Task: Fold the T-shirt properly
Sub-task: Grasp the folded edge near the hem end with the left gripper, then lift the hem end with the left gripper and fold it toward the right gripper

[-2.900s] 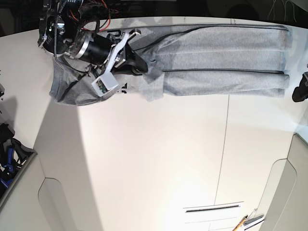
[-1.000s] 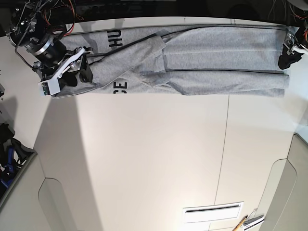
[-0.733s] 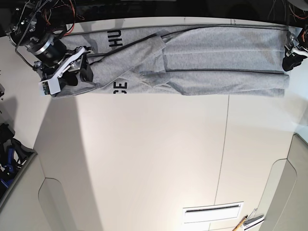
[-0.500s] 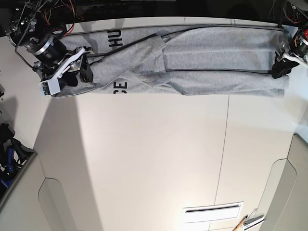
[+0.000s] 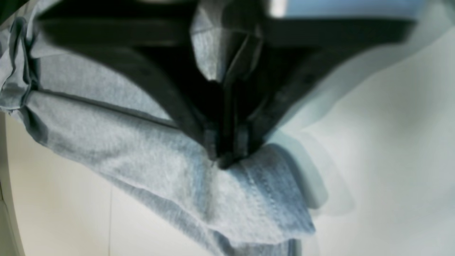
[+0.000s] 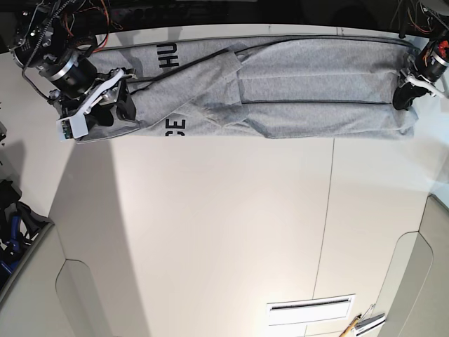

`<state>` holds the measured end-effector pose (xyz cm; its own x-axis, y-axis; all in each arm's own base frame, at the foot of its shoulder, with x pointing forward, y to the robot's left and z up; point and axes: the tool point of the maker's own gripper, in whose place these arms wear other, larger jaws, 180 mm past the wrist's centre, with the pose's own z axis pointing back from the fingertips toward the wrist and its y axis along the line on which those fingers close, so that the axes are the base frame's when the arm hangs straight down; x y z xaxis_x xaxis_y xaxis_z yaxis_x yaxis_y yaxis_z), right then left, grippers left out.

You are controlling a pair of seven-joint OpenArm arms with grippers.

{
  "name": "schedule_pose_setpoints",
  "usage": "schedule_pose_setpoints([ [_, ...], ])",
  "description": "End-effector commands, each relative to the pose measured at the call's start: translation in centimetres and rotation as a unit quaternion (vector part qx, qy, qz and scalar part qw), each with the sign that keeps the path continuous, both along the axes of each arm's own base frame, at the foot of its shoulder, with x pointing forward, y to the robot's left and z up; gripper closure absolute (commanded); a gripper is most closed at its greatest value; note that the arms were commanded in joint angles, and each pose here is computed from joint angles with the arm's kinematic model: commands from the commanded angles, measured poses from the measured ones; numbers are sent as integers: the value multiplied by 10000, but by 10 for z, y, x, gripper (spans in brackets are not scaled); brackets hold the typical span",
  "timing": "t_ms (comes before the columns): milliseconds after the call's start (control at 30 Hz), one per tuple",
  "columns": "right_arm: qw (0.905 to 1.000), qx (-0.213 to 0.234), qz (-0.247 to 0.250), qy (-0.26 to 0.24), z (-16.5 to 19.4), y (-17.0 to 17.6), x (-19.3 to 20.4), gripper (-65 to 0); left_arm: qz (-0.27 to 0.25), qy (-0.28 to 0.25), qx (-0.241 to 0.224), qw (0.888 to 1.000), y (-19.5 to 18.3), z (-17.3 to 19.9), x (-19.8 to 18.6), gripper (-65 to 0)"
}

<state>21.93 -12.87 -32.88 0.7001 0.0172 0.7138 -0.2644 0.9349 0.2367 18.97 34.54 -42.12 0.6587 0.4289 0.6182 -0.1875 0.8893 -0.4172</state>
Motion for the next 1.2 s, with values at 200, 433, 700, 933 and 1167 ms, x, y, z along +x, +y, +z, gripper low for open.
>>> schedule_pose_setpoints([
  [200, 9997, 45, 26, -238, 11, 2, 5, -282, 628, -677, -311, 9952, 30, 38, 8, 0],
  [433, 9997, 46, 24, -241, 11, 2, 5, -282, 757, -1173, -1454, 9795, 22, 71, 11, 0],
  [700, 9997, 46, 24, -241, 11, 2, 5, -282, 317, -905, -1872, 9776, -22, 61, 3, 0],
  [933, 9997, 47, 24, -238, 11, 2, 5, -282, -615, -1554, -1639, 9722, -83, 110, 28, 0],
  [1167, 9997, 44, 25, -238, 11, 1, 5, -282, -1743, -1490, -1958, 9534, -162, 117, 37, 0],
])
